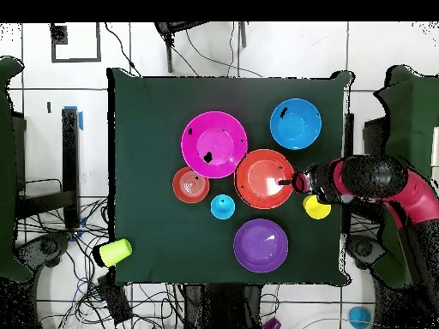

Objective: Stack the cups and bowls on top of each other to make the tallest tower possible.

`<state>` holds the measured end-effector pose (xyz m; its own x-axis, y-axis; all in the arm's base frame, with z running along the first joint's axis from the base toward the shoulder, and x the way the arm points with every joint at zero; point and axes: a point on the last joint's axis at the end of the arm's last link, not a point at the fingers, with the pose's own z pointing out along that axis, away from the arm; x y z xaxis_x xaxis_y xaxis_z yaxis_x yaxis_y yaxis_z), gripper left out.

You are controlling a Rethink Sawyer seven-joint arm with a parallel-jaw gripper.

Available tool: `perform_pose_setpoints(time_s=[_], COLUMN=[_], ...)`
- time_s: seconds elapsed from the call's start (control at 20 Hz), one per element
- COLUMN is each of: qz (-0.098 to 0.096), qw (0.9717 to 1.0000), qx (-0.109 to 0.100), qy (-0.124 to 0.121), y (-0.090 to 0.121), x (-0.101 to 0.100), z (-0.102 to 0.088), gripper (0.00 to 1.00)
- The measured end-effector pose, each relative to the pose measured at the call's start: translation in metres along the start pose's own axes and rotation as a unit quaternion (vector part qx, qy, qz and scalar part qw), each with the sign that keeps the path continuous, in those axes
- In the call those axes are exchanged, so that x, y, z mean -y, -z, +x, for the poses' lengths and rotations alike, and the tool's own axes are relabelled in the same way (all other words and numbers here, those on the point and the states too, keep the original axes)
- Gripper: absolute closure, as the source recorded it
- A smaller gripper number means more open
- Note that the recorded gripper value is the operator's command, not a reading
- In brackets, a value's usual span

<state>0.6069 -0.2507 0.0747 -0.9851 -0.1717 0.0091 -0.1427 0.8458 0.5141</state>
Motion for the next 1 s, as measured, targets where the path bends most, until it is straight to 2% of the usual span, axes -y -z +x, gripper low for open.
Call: perform_pose_setpoints(time_s=[0.55,1.0], qz=[0.011,0.016], qw=[0.9999,0.9997], qx=[-0.002,-0.005], qy=[0.013,0.02], y=[0.013,0.016], x=[-0.023,-0.032], z=[-0.015,-0.021], gripper=[0.0,0.0])
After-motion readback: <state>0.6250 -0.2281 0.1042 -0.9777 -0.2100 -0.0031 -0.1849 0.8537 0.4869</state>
